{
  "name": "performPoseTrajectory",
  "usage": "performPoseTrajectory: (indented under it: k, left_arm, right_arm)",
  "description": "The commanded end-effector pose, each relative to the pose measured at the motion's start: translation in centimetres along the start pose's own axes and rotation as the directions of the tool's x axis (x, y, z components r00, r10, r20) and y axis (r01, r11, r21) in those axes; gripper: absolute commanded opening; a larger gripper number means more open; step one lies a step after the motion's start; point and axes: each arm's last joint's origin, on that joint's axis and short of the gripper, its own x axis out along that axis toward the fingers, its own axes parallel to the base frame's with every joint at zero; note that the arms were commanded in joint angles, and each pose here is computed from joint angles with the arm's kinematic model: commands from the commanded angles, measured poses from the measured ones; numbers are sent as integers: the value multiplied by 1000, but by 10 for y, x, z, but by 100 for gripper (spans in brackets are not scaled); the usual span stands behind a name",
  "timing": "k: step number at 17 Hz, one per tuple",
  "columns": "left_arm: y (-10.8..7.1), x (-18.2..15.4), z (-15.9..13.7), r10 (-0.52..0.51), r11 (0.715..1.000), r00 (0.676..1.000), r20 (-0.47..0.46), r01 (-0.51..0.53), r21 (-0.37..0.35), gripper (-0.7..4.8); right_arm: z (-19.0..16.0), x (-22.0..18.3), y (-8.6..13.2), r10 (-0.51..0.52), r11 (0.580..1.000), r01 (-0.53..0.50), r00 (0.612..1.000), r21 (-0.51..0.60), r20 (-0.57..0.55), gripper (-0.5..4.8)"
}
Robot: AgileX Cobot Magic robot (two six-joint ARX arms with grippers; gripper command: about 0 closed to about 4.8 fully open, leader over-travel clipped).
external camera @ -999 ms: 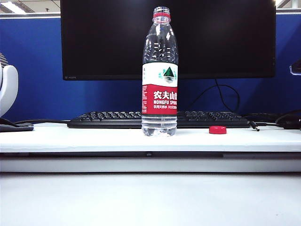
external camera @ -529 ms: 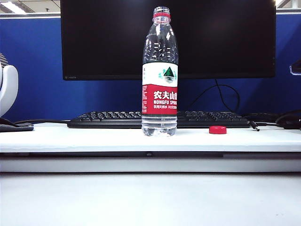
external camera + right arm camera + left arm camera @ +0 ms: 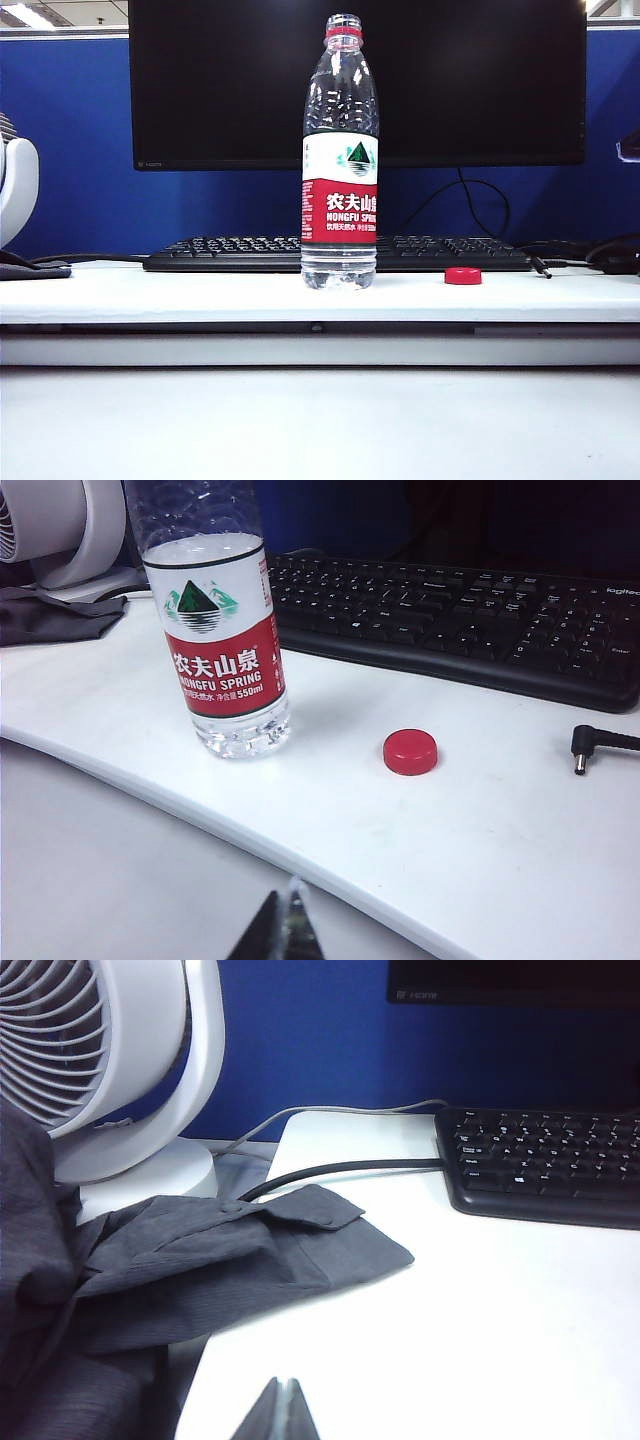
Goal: Unscrew the cap from the plastic bottle on the table.
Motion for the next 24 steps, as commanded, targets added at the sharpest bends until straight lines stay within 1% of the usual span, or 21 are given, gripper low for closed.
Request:
performPoseTrajectory:
  k: [1, 9, 11, 13, 14, 16, 18, 21, 24]
  left_arm:
    - [0, 0, 2, -3, 1000, 1000, 22, 3, 6, -5]
    - [0, 0, 2, -3, 1000, 1000, 22, 3, 6, -5]
    - [0, 0, 2, -3, 1000, 1000, 22, 3, 6, -5]
    - [0, 0, 2, -3, 1000, 1000, 20, 3, 6, -5]
    - [0, 0, 2, -4, 1000, 1000, 19, 4, 6, -5]
    - [0, 0, 2, -3, 1000, 1000, 18, 3, 6, -5]
    - [0, 0, 2, -4, 1000, 1000, 16, 4, 7, -5]
    - [0, 0, 2, -4, 1000, 1000, 15, 4, 7, -5]
    - [0, 0, 2, -4, 1000, 1000, 16, 4, 7, -5]
  right_arm:
    - [2, 0, 0, 3, 1000, -3, 1000, -3, 16, -4]
    - [2, 0, 0, 3, 1000, -3, 1000, -3, 16, -4]
    - [2, -1, -1, -14, 1000, 14, 1000, -8, 18, -4]
    - [3, -1, -6, -69, 997, 69, 997, -20, 24, -4]
    - [2, -1, -9, -125, 992, 125, 992, -20, 32, -4]
    - [-1, 1, -18, -240, 970, 242, 968, -12, 76, -4]
    - [-7, 3, -26, -306, 952, 307, 945, 8, 118, -4]
    - [-13, 1, -36, -396, 918, 389, 911, 79, 118, -4]
    - [-12, -2, -42, -462, 887, 454, 877, 83, 135, -4]
